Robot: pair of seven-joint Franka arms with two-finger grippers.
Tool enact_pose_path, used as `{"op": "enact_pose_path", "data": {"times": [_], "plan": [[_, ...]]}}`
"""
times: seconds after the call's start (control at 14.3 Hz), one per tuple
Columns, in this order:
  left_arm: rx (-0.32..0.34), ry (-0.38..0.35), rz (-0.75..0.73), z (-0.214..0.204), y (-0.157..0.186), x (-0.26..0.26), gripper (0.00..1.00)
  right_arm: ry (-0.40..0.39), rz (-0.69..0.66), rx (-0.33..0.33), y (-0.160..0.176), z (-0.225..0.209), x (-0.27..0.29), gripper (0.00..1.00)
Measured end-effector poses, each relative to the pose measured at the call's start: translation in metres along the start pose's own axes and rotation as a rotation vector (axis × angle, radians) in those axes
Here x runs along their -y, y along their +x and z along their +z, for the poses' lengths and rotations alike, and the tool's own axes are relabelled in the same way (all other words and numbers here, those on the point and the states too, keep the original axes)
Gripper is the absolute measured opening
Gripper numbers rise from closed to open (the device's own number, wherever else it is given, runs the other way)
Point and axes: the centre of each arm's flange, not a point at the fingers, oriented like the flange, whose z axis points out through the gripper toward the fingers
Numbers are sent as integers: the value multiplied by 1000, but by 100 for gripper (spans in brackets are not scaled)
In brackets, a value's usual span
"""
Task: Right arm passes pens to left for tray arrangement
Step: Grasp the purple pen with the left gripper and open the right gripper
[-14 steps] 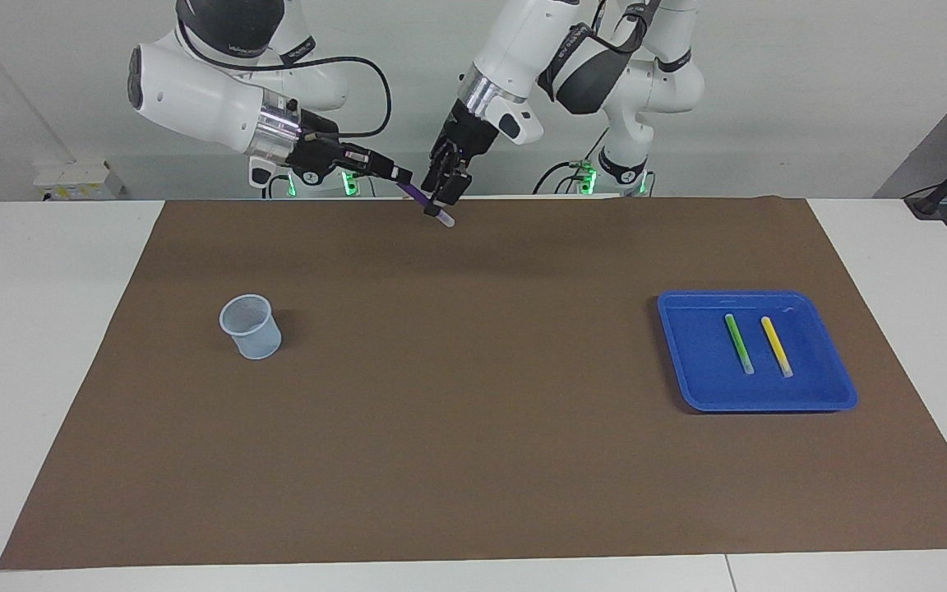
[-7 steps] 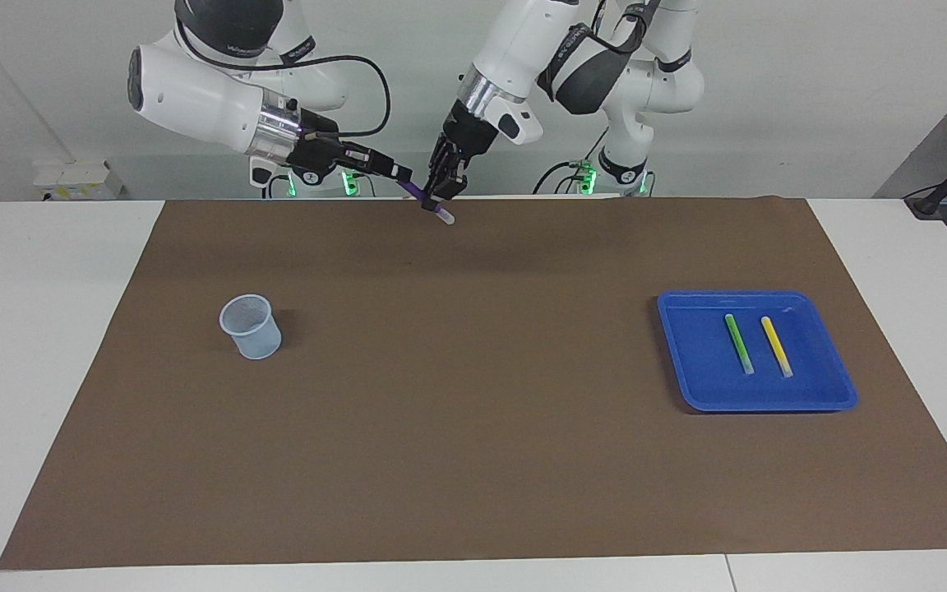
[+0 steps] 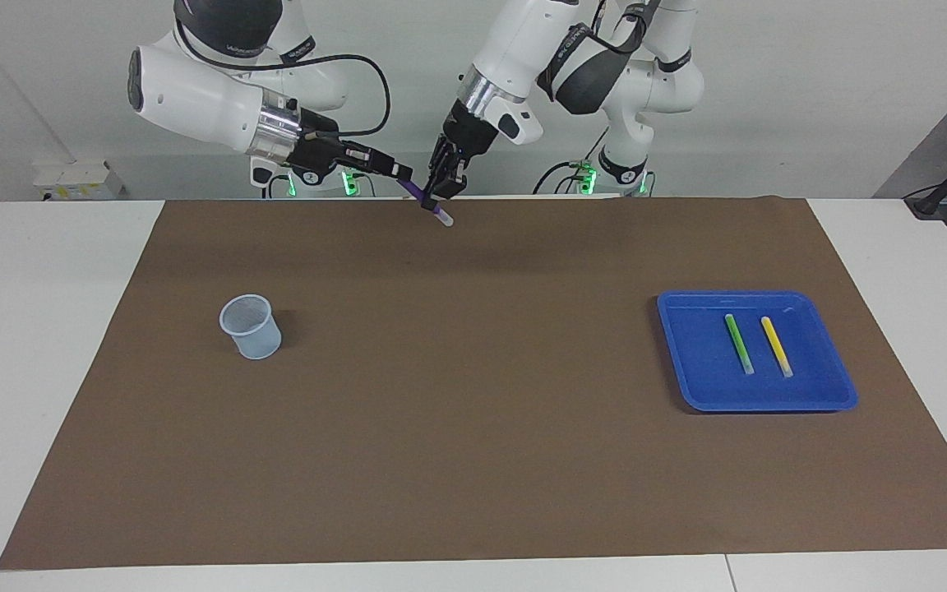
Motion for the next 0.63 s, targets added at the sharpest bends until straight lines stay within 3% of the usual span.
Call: {"op": "enact_pose_path", "data": {"times": [0.63], "plan": [[-4, -3, 8, 0, -1, 1, 18, -2, 1, 2, 0, 0, 0, 20]]}}
